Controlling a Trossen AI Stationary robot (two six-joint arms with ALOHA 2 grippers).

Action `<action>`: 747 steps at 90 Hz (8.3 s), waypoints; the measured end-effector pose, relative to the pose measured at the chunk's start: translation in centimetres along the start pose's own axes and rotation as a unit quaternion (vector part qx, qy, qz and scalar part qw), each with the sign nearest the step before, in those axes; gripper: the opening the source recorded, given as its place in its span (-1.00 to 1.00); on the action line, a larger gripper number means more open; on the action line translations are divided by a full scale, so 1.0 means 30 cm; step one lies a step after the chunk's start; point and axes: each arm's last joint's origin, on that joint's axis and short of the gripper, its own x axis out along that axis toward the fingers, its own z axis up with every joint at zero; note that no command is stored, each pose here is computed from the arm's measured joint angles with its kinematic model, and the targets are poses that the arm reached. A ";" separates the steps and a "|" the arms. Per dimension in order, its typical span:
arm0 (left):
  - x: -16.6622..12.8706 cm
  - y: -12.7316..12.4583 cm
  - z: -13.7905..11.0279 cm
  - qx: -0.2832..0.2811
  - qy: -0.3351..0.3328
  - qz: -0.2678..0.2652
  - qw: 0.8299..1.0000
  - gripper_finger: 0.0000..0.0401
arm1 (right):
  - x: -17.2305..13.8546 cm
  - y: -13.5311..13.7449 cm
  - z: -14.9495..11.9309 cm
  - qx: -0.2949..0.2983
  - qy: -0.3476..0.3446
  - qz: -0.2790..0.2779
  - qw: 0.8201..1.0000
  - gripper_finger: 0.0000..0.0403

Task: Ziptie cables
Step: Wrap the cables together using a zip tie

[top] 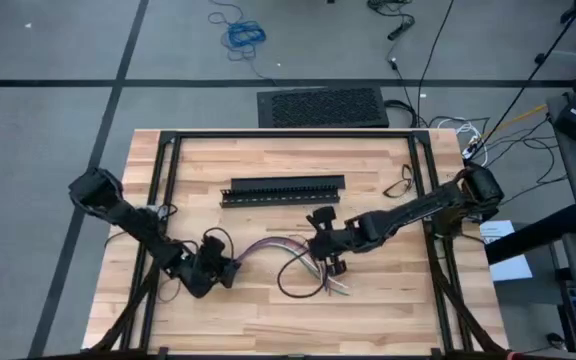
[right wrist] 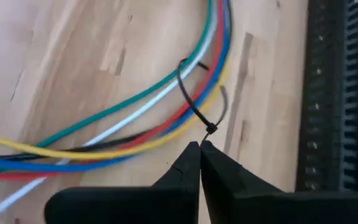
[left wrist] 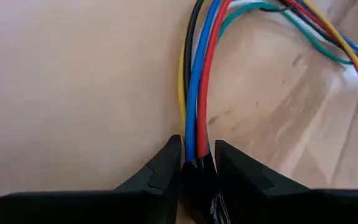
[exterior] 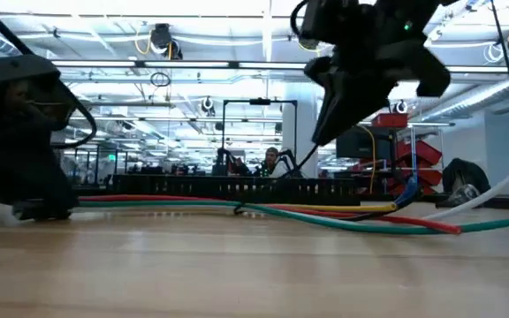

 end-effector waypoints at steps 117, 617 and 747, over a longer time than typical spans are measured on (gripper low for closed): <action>0.237 -0.305 0.392 0.461 -0.194 -0.167 0.850 -0.50 | -0.060 0.123 -0.011 0.024 0.006 0.008 1.000 -1.00; 0.492 -0.335 0.647 0.525 -0.020 -0.439 0.729 -0.96 | 0.056 0.120 -0.241 0.018 -0.330 0.007 0.944 -0.73; 0.554 -0.322 0.611 0.512 -0.031 -0.475 0.715 -0.96 | -0.042 0.161 -0.297 0.069 -0.243 -0.004 0.967 -0.56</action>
